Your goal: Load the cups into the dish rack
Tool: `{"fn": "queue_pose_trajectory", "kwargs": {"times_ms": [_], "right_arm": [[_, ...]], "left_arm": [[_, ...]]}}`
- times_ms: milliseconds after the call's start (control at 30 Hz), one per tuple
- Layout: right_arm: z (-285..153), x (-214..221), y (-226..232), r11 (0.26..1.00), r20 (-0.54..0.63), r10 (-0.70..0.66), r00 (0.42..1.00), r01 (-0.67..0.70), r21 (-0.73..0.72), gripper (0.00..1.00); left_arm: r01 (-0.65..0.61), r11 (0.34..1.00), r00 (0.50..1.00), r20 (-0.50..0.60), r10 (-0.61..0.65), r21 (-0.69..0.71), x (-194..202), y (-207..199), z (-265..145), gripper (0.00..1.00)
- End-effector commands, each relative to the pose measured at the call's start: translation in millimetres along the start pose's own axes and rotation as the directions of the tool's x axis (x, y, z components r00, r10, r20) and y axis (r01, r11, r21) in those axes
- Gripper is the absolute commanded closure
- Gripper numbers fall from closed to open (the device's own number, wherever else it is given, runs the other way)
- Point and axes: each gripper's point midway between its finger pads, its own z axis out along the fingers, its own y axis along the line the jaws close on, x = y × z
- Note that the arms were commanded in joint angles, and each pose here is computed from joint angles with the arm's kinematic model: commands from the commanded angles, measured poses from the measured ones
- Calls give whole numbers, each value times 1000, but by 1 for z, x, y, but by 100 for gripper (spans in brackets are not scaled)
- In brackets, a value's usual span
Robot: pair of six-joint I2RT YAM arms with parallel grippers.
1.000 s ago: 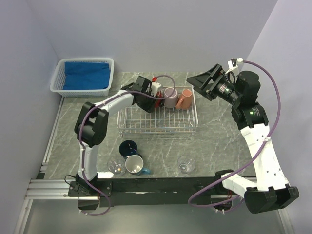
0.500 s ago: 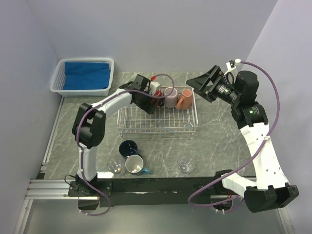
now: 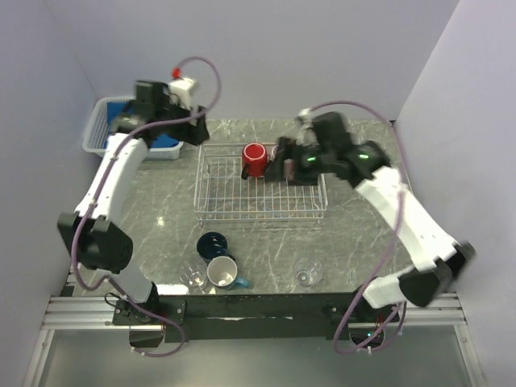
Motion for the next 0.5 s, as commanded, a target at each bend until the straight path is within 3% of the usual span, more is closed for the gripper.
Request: {"fn": "queue_pose_trajectory", "kwargs": {"times_ms": [0, 67, 267, 467], "right_arm": [[24, 50, -19, 927, -273, -213, 938, 283, 247, 11], [36, 63, -7, 903, -322, -272, 907, 356, 240, 11], [70, 80, 16, 909, -367, -300, 881, 380, 170, 13], [99, 95, 35, 892, -404, -351, 845, 432, 130, 14]], "left_arm": [[9, 998, 984, 179, -22, 69, -50, 0, -72, 12], [15, 997, 974, 226, -32, 74, -53, 5, -93, 12], [11, 992, 955, 293, -48, 127, -36, 4, -137, 11], [49, 994, 948, 310, -77, 97, -27, 18, -142, 10]]}}
